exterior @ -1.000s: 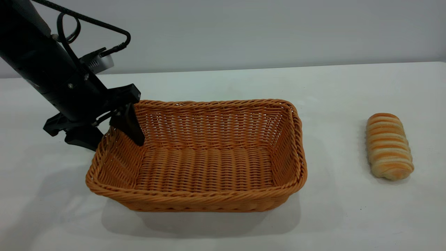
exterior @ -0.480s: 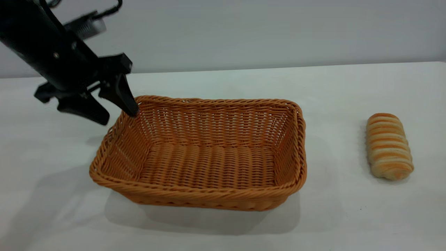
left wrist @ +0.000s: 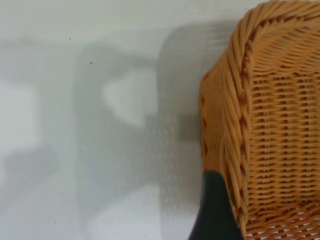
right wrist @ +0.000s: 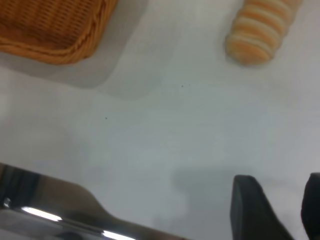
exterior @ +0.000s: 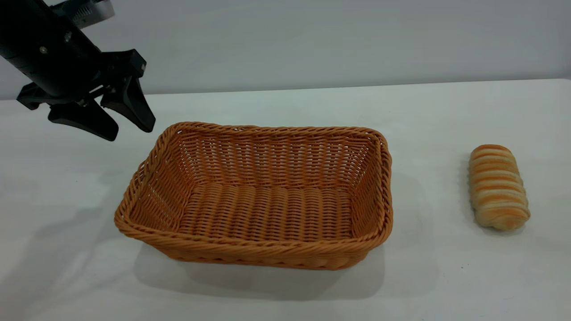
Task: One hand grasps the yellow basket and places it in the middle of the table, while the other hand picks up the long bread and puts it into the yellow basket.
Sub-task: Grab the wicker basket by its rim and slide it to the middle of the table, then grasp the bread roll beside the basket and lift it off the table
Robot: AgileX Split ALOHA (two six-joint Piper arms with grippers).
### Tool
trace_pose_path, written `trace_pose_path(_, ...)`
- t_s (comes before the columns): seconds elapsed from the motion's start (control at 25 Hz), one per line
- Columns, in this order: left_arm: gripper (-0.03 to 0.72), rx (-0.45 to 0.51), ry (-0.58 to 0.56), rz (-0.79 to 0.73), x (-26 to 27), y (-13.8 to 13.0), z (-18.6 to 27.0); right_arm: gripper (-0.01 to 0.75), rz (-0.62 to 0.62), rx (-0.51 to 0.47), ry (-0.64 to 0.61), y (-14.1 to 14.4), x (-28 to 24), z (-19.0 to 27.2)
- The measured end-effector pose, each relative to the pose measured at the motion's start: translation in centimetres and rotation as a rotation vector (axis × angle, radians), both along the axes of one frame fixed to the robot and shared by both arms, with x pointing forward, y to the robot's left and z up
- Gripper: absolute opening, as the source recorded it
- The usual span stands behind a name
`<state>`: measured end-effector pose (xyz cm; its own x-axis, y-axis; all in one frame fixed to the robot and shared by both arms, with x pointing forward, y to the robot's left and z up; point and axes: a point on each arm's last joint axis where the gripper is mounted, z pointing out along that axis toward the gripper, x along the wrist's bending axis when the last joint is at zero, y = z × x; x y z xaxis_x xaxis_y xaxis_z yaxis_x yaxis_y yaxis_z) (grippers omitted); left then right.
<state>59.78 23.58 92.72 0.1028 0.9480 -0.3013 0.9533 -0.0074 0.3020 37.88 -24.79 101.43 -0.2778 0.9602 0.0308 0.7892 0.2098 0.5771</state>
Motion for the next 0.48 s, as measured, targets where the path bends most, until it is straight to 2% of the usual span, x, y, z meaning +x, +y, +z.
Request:
trace_pose_path(0.28,0.572,0.001,-0.009,0.003,0.1,0.0,0.0,0.473,-0.005,-0.027,0.065,2.2,5.9,-1.1)
trace_pose_path(0.48,0.572,0.001,-0.016,0.007,0.1,0.0,0.1,0.499,-0.038,-0.034,0.102,3.7,10.3,-1.6)
